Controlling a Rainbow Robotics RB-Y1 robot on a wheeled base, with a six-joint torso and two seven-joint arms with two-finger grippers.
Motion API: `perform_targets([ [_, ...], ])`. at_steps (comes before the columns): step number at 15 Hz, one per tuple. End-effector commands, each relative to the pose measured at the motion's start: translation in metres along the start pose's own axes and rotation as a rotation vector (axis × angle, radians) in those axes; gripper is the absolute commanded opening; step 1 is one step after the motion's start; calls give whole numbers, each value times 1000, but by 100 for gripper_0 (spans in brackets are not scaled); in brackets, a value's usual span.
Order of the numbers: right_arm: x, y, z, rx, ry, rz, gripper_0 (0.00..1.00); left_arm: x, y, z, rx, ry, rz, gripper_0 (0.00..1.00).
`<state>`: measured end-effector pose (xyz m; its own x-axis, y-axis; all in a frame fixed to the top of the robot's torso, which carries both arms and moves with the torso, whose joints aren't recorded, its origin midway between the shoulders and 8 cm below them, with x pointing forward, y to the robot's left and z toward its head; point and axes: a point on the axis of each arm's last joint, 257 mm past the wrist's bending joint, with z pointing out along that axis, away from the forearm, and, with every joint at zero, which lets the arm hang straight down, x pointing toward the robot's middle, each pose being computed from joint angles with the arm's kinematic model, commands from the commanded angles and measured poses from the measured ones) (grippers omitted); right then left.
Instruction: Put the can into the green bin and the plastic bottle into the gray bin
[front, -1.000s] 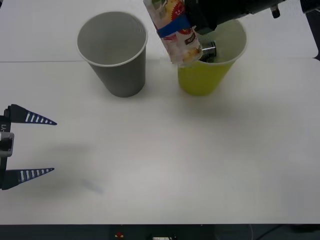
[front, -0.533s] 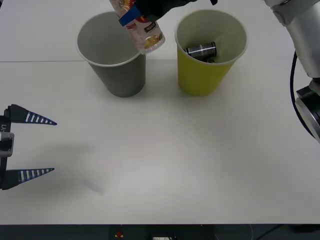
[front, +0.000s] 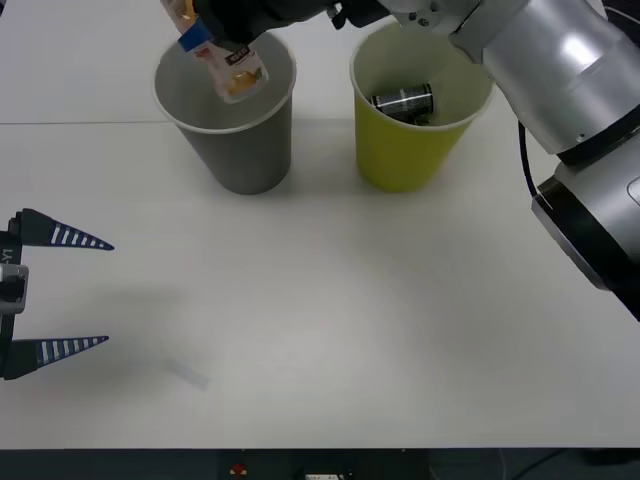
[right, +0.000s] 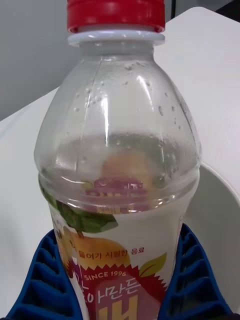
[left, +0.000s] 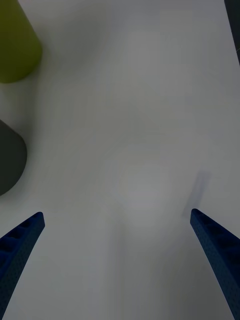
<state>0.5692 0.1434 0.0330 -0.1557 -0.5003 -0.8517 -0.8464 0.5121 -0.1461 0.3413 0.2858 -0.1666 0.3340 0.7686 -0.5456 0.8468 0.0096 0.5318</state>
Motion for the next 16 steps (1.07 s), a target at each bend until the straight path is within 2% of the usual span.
perform_targets([
  [1,9,2,21,17,-4,-15,0,0,0,0,0,0,0,100],
  [7,9,8,32,19,-15,-17,0,0,0,0,0,0,0,100],
  [8,9,7,32,20,-16,-18,4,0,0,0,0,0,0,100],
  [9,8,6,31,22,-17,-19,44,0,0,0,0,0,0,100],
  [11,8,6,31,21,-19,-27,100,0,0,0,0,0,0,100],
  [16,3,-4,21,27,-35,-17,100,0,0,0,0,0,0,100],
])
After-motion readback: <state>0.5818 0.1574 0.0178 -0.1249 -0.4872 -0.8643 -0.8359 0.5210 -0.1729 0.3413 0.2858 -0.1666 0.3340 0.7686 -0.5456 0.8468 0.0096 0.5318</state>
